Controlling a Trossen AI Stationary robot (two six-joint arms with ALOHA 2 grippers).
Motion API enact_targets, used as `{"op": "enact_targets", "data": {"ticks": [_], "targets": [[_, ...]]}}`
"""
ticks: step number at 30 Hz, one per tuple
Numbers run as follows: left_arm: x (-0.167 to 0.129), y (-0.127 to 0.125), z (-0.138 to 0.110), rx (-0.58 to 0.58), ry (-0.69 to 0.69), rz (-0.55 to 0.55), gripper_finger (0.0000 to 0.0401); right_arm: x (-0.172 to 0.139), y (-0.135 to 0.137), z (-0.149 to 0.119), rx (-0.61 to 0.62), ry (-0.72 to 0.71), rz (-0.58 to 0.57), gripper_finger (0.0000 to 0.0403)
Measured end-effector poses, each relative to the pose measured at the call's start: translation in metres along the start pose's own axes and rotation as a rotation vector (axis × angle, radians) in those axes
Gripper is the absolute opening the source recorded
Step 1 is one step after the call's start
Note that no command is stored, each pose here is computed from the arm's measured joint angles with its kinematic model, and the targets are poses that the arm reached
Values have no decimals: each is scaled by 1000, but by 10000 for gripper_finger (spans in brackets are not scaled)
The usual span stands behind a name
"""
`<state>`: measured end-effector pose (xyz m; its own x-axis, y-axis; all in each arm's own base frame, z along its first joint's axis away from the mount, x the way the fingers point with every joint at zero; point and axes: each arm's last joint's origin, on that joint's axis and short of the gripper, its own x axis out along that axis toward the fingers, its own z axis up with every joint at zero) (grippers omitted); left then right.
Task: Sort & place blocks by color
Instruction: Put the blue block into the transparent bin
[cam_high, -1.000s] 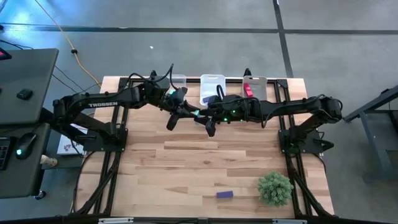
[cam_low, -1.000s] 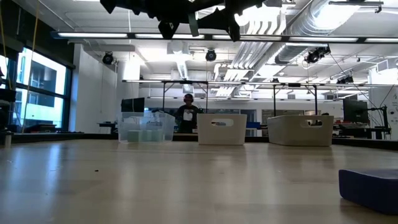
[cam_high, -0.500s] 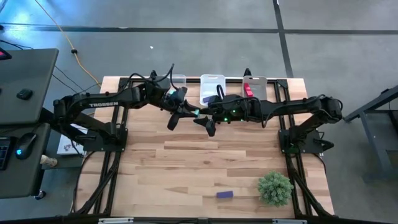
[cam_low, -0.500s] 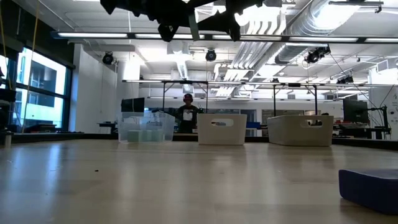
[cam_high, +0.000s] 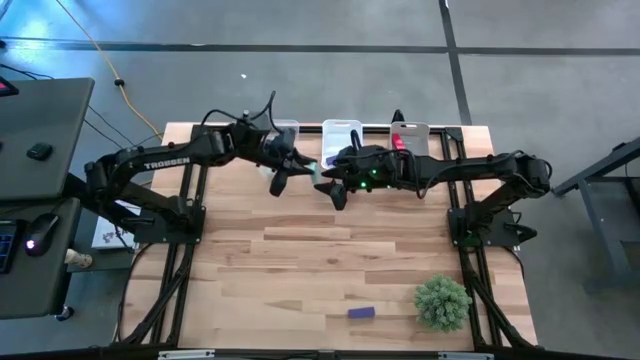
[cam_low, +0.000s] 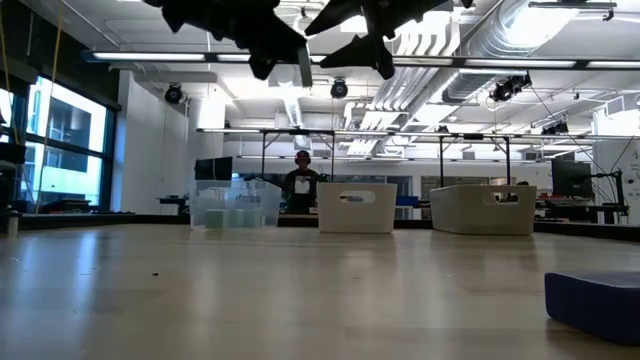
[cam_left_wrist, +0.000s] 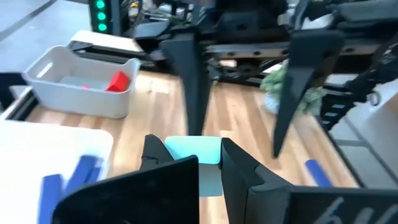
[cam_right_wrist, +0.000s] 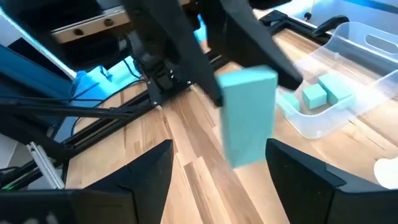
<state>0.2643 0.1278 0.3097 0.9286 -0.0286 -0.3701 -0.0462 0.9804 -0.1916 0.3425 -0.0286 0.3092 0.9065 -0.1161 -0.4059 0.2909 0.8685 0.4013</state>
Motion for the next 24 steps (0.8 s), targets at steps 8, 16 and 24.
{"op": "enact_targets", "data": {"ticks": [8,16,24], "targets": [[-16,29,-10,11,76,159,0,0,-3,1,3,-7,-17,245],[-35,65,-31,19,279,464,0,0,-3,1,3,-12,-29,245],[-36,93,-48,-80,366,541,0,0,-5,1,2,-29,-68,245]]}}
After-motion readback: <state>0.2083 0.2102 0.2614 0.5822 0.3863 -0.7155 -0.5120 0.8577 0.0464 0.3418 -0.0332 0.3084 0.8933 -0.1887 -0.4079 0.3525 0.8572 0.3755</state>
